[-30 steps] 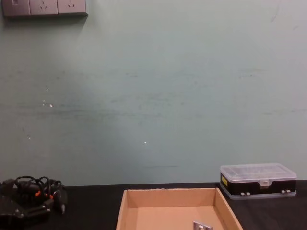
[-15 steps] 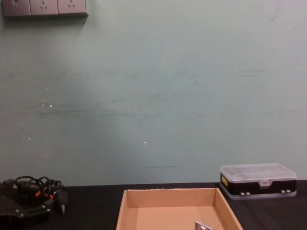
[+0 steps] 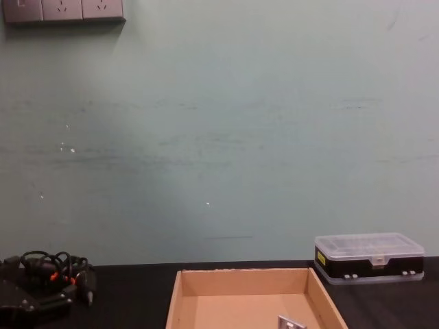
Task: Use one hand to pick up the angle iron from the table and place it into the box.
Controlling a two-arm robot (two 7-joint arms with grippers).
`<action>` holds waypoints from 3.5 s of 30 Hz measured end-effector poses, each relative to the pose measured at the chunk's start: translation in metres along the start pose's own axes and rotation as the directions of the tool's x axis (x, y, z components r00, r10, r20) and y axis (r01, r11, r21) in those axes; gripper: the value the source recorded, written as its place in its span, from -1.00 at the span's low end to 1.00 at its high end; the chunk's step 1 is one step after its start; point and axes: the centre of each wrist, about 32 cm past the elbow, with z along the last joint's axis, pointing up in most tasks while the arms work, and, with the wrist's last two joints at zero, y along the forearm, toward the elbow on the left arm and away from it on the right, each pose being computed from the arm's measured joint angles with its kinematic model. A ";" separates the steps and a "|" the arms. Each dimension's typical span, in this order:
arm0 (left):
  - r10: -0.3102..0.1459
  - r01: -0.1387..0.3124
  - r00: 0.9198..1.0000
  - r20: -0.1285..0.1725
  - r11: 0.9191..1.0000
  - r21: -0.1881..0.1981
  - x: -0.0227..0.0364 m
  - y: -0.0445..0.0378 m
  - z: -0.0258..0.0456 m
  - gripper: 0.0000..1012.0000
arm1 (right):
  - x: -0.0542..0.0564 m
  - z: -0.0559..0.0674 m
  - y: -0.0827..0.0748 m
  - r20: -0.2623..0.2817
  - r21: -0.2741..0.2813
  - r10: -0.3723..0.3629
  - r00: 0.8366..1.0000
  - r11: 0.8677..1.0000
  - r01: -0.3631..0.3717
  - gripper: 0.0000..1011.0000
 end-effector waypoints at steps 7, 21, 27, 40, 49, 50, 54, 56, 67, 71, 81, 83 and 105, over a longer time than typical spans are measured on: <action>0.000 0.000 1.000 0.000 1.000 0.000 0.0000 0.0000 0.0000 1.00 | 0.004 0.002 0.004 0.013 -0.001 -0.001 1.000 1.000 0.001 0.98; 0.000 0.000 1.000 0.000 1.000 0.000 0.0000 0.0000 0.0000 1.00 | 0.006 0.001 0.014 0.028 -0.018 0.013 1.000 1.000 -0.013 0.98; 0.000 0.000 1.000 0.000 1.000 0.000 0.0000 0.0000 0.0000 1.00 | 0.008 0.001 0.017 0.033 -0.020 0.013 0.999 1.000 -0.013 0.98; 0.000 0.000 1.000 0.000 1.000 0.000 0.0000 0.0000 0.0000 1.00 | 0.012 -0.001 0.024 0.043 -0.014 0.016 0.999 1.000 -0.016 0.98; 0.000 0.000 1.000 0.000 1.000 0.000 0.0000 0.0000 0.0000 1.00 | 0.013 -0.002 0.026 0.048 -0.005 0.013 0.999 1.000 -0.013 0.82; 0.000 0.000 1.000 0.000 1.000 0.000 0.0000 0.0000 0.0000 1.00 | 0.013 -0.002 0.026 0.047 -0.004 0.013 0.999 1.000 -0.013 0.80; 0.000 0.000 1.000 0.000 1.000 0.000 0.0000 0.0000 0.0000 1.00 | 0.013 -0.002 0.027 0.047 -0.001 0.016 0.999 1.000 -0.016 0.61; 0.000 0.000 1.000 0.000 1.000 0.000 0.0000 0.0000 0.0000 1.00 | 0.013 -0.002 0.027 0.048 0.000 0.016 0.999 1.000 -0.016 0.45; 0.000 0.000 1.000 0.000 1.000 0.000 0.0000 0.0000 0.0000 1.00 | 0.012 -0.002 0.028 0.049 0.006 0.015 0.999 1.000 -0.015 -0.11; 0.000 0.000 1.000 0.000 1.000 0.000 0.0000 0.0000 0.0000 1.00 | 0.012 0.001 0.026 0.052 0.019 0.013 0.999 1.000 -0.014 -0.11; 0.000 0.000 1.000 0.000 1.000 0.000 0.0000 0.0000 0.0000 1.00 | 0.014 0.029 0.015 0.089 0.122 -0.043 0.995 0.992 0.032 -0.11; 0.000 0.000 1.000 0.000 1.000 0.000 0.0000 0.0000 0.0000 1.00 | 0.017 0.038 0.015 0.099 0.150 -0.060 0.993 0.988 0.045 -0.11; 0.000 0.000 1.000 0.000 1.000 0.000 0.0000 0.0000 0.0000 1.00 | 0.075 0.107 0.111 0.128 0.234 -0.119 0.985 0.968 0.086 -0.11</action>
